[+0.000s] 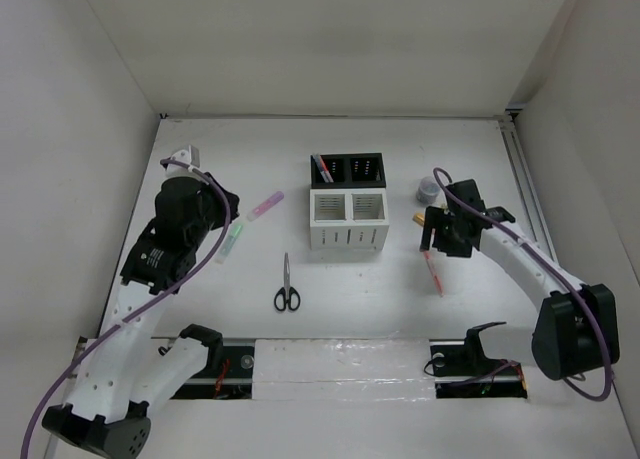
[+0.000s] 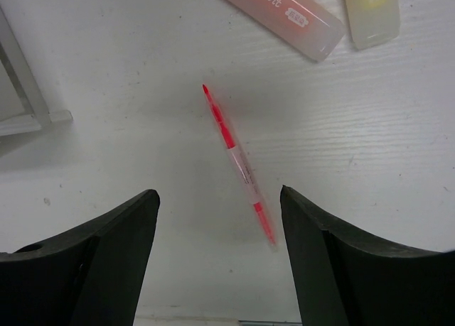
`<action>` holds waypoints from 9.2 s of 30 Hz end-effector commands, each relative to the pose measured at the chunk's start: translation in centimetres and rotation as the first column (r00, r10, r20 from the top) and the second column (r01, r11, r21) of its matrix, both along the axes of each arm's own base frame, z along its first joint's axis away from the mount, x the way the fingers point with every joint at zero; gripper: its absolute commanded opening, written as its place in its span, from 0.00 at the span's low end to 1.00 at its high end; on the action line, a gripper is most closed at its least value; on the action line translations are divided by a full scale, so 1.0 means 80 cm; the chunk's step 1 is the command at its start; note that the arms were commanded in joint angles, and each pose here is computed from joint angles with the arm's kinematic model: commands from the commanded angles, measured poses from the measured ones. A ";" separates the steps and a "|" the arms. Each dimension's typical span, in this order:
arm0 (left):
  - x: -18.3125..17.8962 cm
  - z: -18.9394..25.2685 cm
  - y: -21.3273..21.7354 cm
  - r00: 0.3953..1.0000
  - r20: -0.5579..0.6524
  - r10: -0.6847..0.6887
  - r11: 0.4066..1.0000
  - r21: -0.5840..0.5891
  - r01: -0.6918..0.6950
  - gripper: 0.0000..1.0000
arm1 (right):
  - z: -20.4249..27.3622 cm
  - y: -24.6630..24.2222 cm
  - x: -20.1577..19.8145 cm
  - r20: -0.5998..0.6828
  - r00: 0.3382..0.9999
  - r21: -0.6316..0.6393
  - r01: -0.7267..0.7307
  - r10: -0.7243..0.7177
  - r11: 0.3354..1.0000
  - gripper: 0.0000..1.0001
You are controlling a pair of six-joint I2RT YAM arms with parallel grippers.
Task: Sort the stationery into containers
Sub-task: Pick up the pen from the center of the board, then close the pen cap on the pen.
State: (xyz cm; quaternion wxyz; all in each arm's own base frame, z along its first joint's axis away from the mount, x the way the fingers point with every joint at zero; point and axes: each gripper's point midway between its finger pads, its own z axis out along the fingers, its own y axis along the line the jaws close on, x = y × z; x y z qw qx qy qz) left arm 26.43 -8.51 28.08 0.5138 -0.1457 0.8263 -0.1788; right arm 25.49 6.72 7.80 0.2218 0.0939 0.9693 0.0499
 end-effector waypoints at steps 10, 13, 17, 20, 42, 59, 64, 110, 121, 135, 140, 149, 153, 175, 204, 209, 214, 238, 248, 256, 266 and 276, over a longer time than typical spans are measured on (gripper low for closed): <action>0.009 0.016 -0.012 0.997 0.035 -0.072 0.997 -0.019 0.073 0.00 | -0.037 0.015 -0.013 -0.035 0.996 0.057 0.087 -0.085 0.995 0.69; 0.009 0.016 -0.012 0.997 0.035 -0.072 0.997 -0.019 0.073 0.00 | -0.055 0.012 -0.023 -0.101 0.992 0.030 0.082 -0.078 0.996 0.69; 0.009 0.016 -0.012 0.997 0.035 -0.072 0.997 -0.019 0.073 0.00 | -0.068 0.017 -0.035 -0.172 0.983 0.016 0.060 -0.056 0.998 0.66; 0.012 0.024 -0.010 0.997 0.046 -0.063 0.998 -0.017 0.063 0.00 | -0.075 0.017 -0.043 -0.211 0.976 -0.023 0.053 -0.056 0.998 0.66; 0.013 0.031 -0.002 0.998 0.060 -0.016 1.000 -0.025 0.018 0.00 | -0.025 0.058 -0.033 -0.052 0.999 -0.107 -0.005 -0.001 0.994 0.00; -0.052 0.198 -0.103 0.724 0.538 -0.432 0.811 -0.120 0.572 0.00 | 0.240 0.244 -0.092 0.600 0.777 0.451 -0.523 0.189 0.723 0.00; -0.073 0.226 -0.118 0.608 0.635 -0.477 0.736 -0.089 0.671 0.00 | 0.283 0.337 -0.130 0.741 0.588 0.390 -0.770 0.325 0.504 0.00; -0.104 0.179 -0.145 0.477 0.636 -0.607 0.574 -0.065 0.816 0.00 | 0.366 0.394 -0.124 0.922 0.296 0.202 -0.919 0.252 0.338 0.00; -0.101 0.183 -0.141 0.487 0.648 -0.586 0.598 -0.060 0.799 0.00 | 0.370 0.400 -0.119 0.924 0.279 0.189 -0.928 0.262 0.321 0.00; -0.091 0.186 -0.128 0.547 0.651 -0.526 0.673 -0.075 0.736 0.00 | 0.365 0.403 -0.122 0.919 0.283 0.197 -0.932 0.274 0.303 0.00; -0.093 0.188 -0.129 0.535 0.656 -0.532 0.665 -0.067 0.744 0.00 | 0.371 0.403 -0.123 0.922 0.279 0.195 -0.933 0.267 0.301 0.00; -0.088 0.182 -0.132 0.540 0.642 -0.544 0.657 -0.073 0.750 0.00 | 0.374 0.411 -0.120 0.923 0.276 0.194 -0.936 0.270 0.293 0.00; -0.090 0.182 -0.133 0.535 0.641 -0.551 0.651 -0.071 0.756 0.00 | 0.375 0.415 -0.120 0.924 0.265 0.184 -0.940 0.275 0.286 0.00; -0.085 0.164 -0.138 0.537 0.603 -0.590 0.641 -0.055 0.765 0.00 | 0.393 0.404 -0.093 0.936 0.250 0.165 -0.934 0.248 0.317 0.00; -0.088 0.108 -0.148 0.578 0.501 -0.644 0.626 -0.089 0.775 0.00 | 0.514 0.374 -0.098 0.962 0.266 0.238 -0.930 0.067 0.278 0.00; -0.088 0.105 -0.147 0.584 0.501 -0.638 0.633 -0.090 0.769 0.00 | 0.534 0.375 -0.089 0.949 0.316 0.301 -0.918 0.019 0.258 0.00; -0.090 0.110 -0.148 0.569 0.515 -0.641 0.626 -0.078 0.776 0.00 | 0.542 0.379 -0.087 0.948 0.317 0.310 -0.920 -0.009 0.241 0.00; -0.098 0.092 -0.149 0.585 0.494 -0.643 0.608 -0.134 0.782 0.00 | 0.525 0.404 -0.074 0.992 0.123 0.112 -0.958 0.027 0.264 0.00; -0.098 0.091 -0.145 0.599 0.484 -0.638 0.626 -0.126 0.769 0.00 | 0.567 0.391 -0.084 0.996 0.083 0.087 -0.962 -0.027 0.258 0.00; -0.095 0.086 -0.145 0.609 0.478 -0.633 0.633 -0.132 0.762 0.00 | 0.587 0.386 -0.083 0.993 0.101 0.111 -0.962 -0.054 0.248 0.00; -0.097 0.126 -0.132 0.625 0.536 -0.568 0.682 -0.119 0.722 0.00 | 0.511 0.412 -0.082 0.995 0.088 0.076 -0.974 0.045 0.215 0.00; -0.098 0.160 -0.125 0.624 0.554 -0.551 0.710 -0.082 0.699 0.13 | 0.485 0.420 -0.089 0.996 0.071 0.059 -0.978 0.054 0.199 0.00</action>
